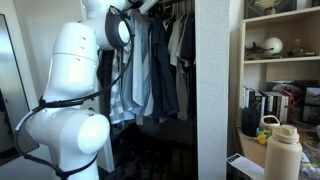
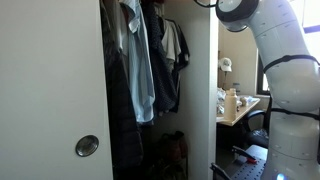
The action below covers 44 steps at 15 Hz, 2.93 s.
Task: Take out a shirt on the hang in the wardrobe and put it back in
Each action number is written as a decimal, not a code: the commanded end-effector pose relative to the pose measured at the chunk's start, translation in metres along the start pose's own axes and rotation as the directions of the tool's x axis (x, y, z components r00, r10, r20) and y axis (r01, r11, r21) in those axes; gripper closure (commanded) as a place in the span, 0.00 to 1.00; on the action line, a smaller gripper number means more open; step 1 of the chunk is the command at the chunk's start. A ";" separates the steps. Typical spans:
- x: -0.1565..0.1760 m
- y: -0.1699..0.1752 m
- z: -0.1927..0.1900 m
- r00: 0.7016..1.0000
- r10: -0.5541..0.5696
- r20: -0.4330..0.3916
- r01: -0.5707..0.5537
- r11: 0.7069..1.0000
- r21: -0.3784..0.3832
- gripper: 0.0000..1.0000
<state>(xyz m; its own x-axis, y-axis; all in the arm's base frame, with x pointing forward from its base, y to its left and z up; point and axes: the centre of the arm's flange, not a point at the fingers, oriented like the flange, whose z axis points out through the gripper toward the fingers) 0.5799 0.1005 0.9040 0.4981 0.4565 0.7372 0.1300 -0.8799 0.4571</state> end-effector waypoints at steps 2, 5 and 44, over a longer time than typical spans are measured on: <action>0.002 -0.003 -0.017 0.997 0.008 -0.072 -0.011 0.999 -0.053 0.99; -0.002 -0.003 -0.026 0.997 0.015 -0.073 -0.020 0.997 -0.072 0.99; -0.091 0.007 -0.158 0.995 0.076 0.063 -0.078 0.997 0.026 0.95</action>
<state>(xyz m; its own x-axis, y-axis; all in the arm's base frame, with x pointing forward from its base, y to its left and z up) 0.3998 0.0736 0.9190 0.5597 0.3788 0.7370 0.1131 -0.9160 0.3849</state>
